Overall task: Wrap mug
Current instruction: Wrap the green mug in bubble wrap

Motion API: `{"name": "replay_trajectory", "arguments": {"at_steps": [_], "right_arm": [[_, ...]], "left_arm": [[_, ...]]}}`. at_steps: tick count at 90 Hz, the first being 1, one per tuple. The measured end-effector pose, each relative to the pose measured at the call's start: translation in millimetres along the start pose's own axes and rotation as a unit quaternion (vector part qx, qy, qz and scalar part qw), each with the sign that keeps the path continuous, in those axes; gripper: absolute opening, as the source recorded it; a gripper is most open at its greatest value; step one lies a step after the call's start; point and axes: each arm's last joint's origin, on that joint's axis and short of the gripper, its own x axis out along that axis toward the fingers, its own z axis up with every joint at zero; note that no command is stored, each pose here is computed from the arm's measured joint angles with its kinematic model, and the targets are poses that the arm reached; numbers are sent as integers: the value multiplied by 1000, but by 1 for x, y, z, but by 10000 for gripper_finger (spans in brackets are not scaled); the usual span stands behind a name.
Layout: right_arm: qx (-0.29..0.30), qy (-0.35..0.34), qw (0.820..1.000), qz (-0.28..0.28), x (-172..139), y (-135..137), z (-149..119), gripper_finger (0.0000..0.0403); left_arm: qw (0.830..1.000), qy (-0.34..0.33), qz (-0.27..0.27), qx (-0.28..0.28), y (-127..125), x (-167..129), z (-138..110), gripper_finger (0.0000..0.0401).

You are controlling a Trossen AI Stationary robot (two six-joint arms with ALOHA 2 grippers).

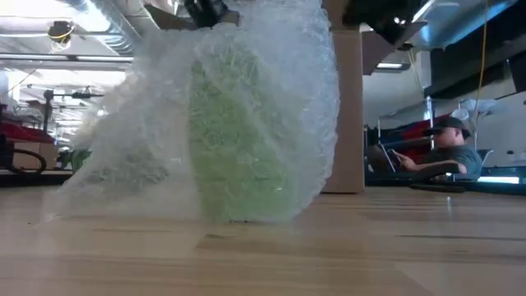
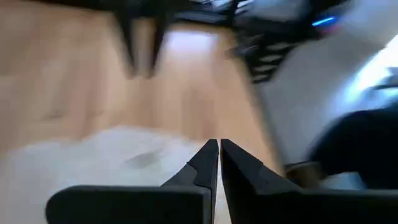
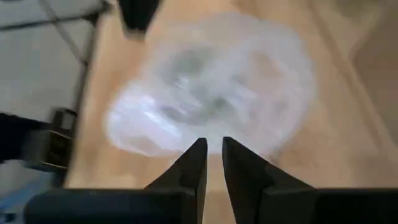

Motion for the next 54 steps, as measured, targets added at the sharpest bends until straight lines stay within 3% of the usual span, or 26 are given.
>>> {"name": "replay_trajectory", "arguments": {"at_steps": [16, 32, 44, 54], "right_arm": [[27, 37, 999, -28, 3, -7, -13, 37], [32, 44, 998, -32, 6, -8, -20, 37], [38, 42, 998, -32, 6, -8, -21, 37], [39, 41, 998, -30, 7, -8, -21, 37]], "left_arm": [[988, 13, 155, -21, 19, -41, 1, 0], [972, 63, 219, -65, 38, -49, -13, 0], [969, 110, 199, -101, 50, -28, -41, 0], [979, 93, 149, -108, 49, -13, -50, 0]]}}
